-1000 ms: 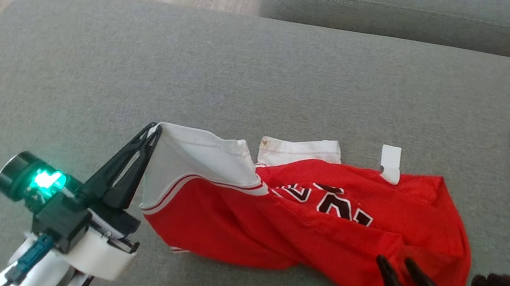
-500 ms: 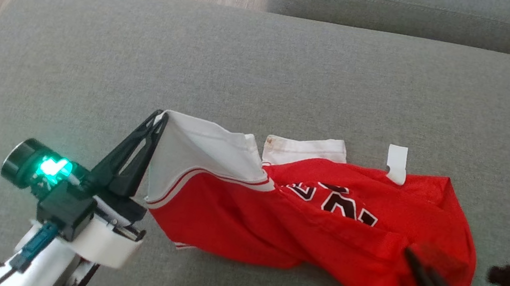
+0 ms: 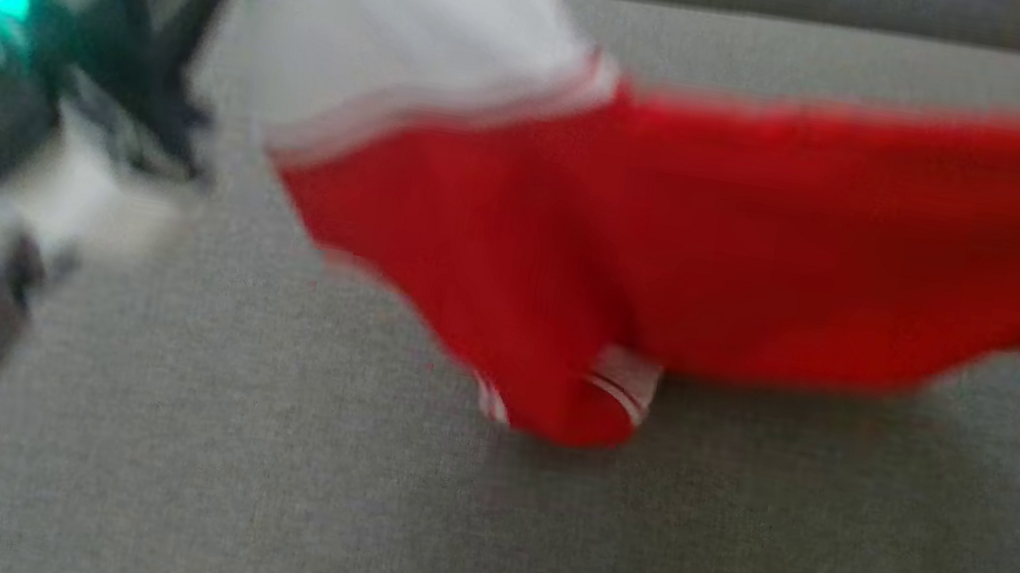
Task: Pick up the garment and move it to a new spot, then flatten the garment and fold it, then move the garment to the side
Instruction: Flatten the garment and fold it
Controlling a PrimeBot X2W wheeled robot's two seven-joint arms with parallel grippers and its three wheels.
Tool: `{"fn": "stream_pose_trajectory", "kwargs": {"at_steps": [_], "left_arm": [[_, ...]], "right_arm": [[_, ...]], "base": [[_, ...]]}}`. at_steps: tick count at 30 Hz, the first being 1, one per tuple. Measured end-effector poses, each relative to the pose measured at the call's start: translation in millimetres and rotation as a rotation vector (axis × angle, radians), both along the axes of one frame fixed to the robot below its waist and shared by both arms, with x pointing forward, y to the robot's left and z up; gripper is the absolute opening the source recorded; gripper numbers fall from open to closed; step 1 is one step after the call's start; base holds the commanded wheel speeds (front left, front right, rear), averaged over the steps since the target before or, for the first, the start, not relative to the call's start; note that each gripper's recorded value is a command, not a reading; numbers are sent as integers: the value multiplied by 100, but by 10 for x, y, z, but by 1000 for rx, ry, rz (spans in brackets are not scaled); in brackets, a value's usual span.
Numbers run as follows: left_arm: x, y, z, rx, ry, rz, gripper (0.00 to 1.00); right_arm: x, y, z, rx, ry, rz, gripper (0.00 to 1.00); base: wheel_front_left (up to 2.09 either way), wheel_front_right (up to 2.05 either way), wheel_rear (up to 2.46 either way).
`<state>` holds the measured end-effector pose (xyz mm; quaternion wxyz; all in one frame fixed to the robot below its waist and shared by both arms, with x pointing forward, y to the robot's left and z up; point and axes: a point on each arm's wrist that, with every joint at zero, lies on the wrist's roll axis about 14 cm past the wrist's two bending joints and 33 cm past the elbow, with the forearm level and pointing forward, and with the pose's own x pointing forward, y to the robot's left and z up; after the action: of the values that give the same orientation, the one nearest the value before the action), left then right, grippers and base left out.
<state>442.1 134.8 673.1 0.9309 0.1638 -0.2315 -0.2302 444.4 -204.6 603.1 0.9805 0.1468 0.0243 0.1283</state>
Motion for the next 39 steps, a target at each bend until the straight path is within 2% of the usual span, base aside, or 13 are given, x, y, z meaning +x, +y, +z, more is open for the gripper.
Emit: {"fn": "stream_pose_trajectory", "kwargs": {"at_steps": [6, 12, 17, 23, 26, 30, 35, 39], "left_arm": [[874, 51, 679, 83, -104, 48, 0], [1596, 160, 1383, 111, -305, 146, 0], [1928, 23, 1419, 111, -355, 164, 0], [2110, -118, 792, 127, -259, 103, 0], [2073, -75, 282, 118, -151, 87, 0], [1788, -72, -229, 95, -38, 47, 0], [1183, 22, -665, 7, 97, 24, 0], [543, 119, -1129, -57, 257, 32, 0]], "right_arm": [[964, 57, 672, -25, -148, 13, 0], [1761, -31, 1058, 9, -287, -57, 0], [2120, -94, 879, -8, -306, -97, 0], [2349, -113, 247, -41, -212, -92, 0], [2374, -18, -72, -40, -152, -65, 0], [2221, 12, -481, -25, -57, -52, 0], [1754, -107, -940, -12, 95, -56, 0], [1231, -192, -1217, -20, 205, -46, 0]], "base": [[0, 0, 0], [0, 0, 0], [0, 0, 0], [0, 0, 0], [0, 0, 0], [0, 0, 0], [0, 0, 0], [0, 0, 0]]}}
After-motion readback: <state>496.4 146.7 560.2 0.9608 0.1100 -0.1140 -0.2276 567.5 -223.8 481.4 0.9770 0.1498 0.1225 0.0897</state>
